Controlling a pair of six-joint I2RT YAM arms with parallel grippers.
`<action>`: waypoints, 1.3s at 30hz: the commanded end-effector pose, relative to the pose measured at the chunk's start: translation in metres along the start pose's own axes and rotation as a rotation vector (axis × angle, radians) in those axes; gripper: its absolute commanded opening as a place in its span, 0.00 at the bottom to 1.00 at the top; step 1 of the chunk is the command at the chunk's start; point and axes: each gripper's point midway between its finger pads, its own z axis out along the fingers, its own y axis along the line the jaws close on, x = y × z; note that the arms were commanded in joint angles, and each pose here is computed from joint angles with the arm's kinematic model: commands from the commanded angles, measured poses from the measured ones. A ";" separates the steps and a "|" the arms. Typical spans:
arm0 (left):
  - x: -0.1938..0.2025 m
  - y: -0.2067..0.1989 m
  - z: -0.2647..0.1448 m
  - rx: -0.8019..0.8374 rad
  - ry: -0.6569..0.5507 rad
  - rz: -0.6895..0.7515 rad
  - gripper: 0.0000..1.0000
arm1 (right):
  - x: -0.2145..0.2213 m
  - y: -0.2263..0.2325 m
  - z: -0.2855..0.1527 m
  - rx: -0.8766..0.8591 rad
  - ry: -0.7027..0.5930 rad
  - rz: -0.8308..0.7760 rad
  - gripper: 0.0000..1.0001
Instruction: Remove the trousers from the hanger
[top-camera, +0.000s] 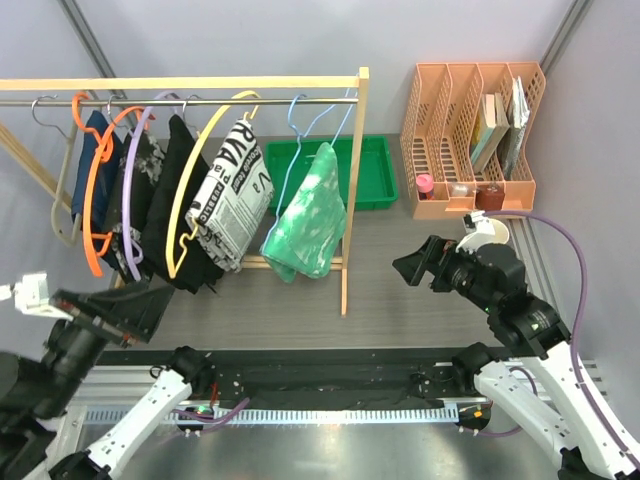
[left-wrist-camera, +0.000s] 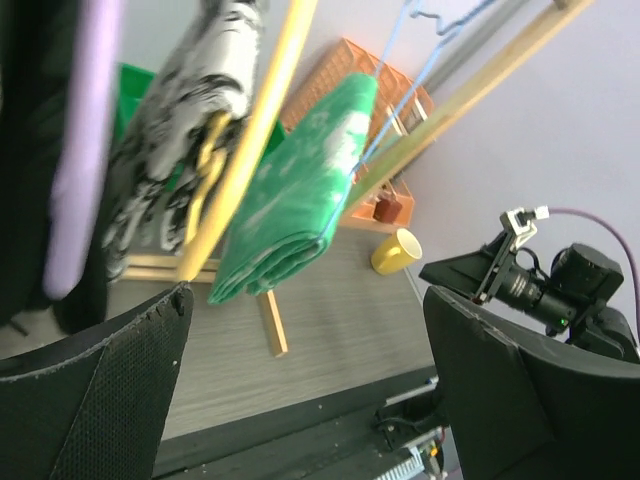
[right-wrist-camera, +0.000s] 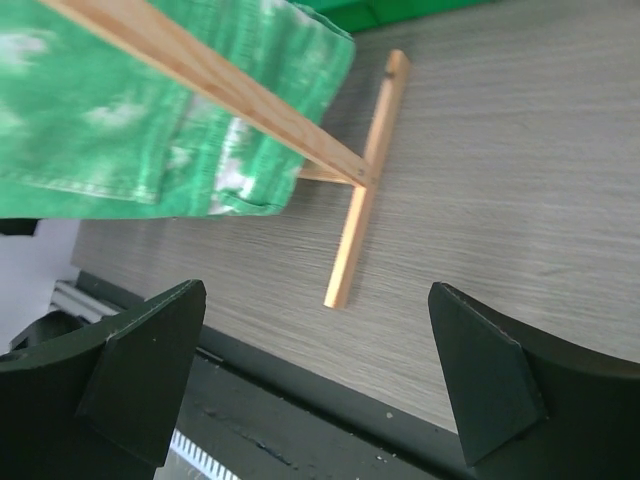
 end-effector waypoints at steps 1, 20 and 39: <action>-0.024 -0.054 0.038 0.160 0.024 0.088 0.96 | -0.022 0.034 -0.018 -0.132 -0.019 -0.084 1.00; -0.025 -0.115 0.230 0.275 0.120 0.322 0.87 | -0.027 0.065 -0.046 -0.262 0.011 -0.128 1.00; 0.020 -0.116 0.284 0.381 0.178 0.327 0.47 | 0.006 0.066 -0.047 -0.347 0.096 -0.084 0.98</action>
